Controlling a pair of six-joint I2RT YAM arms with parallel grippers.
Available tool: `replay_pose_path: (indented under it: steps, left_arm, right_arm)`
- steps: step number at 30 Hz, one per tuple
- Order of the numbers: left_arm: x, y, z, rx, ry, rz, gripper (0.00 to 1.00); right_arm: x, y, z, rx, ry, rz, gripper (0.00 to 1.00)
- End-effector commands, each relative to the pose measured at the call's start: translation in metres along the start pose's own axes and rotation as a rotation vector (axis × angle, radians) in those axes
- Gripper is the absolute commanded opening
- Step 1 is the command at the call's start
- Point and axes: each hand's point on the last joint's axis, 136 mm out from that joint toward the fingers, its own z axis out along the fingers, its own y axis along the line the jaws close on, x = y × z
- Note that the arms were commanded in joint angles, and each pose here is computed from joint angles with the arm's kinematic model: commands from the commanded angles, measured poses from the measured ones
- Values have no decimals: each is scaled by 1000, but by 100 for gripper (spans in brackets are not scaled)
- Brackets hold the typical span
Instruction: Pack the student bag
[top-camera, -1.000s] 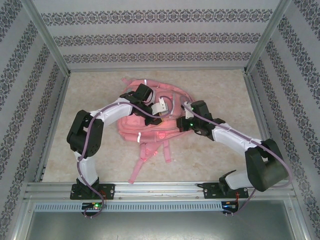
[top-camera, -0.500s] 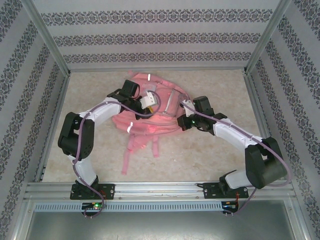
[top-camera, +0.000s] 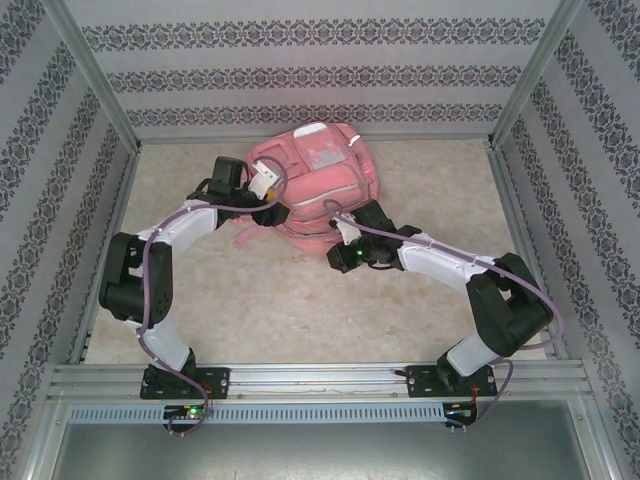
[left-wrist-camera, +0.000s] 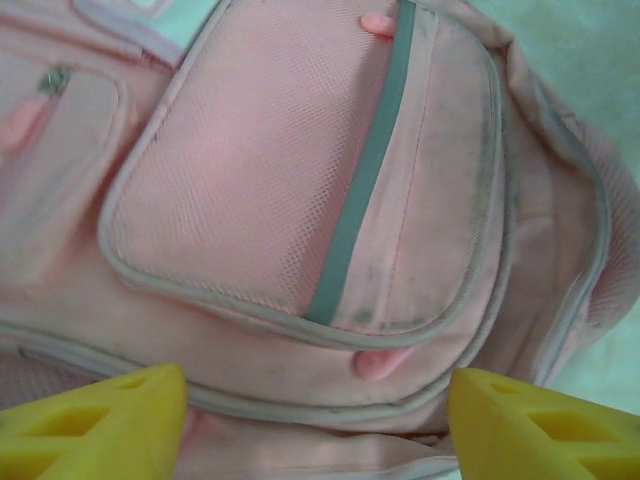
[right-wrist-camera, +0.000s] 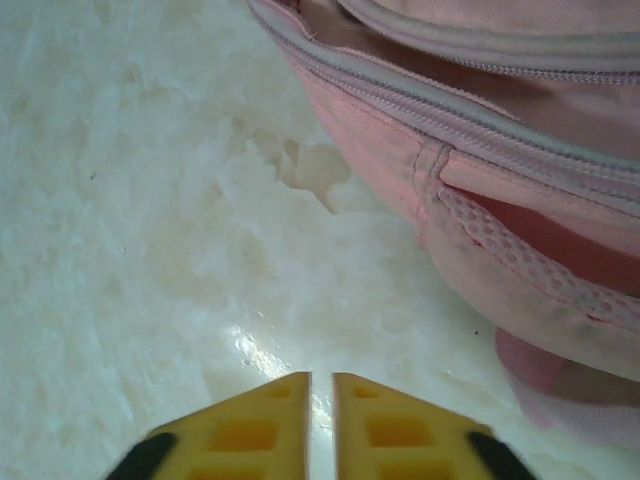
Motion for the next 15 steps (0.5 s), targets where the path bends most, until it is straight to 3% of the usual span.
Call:
replay_pose_path:
  steps: [1, 5, 9, 15]
  left_arm:
    - [-15, 1, -1, 1, -68, -374, 74]
    - [-8, 13, 12, -40, 3, -751, 72]
    - [15, 13, 32, -84, 162, -1073, 68]
    - [23, 5, 52, -152, 207, -1158, 65]
  right_arm:
    - [-23, 4, -3, -22, -45, 60, 25]
    - [-52, 11, -1, -55, -124, 164, 34]
    - [-68, 3, -5, -21, -196, 215, 34]
    - [-66, 7, -8, -30, -189, 195, 34]
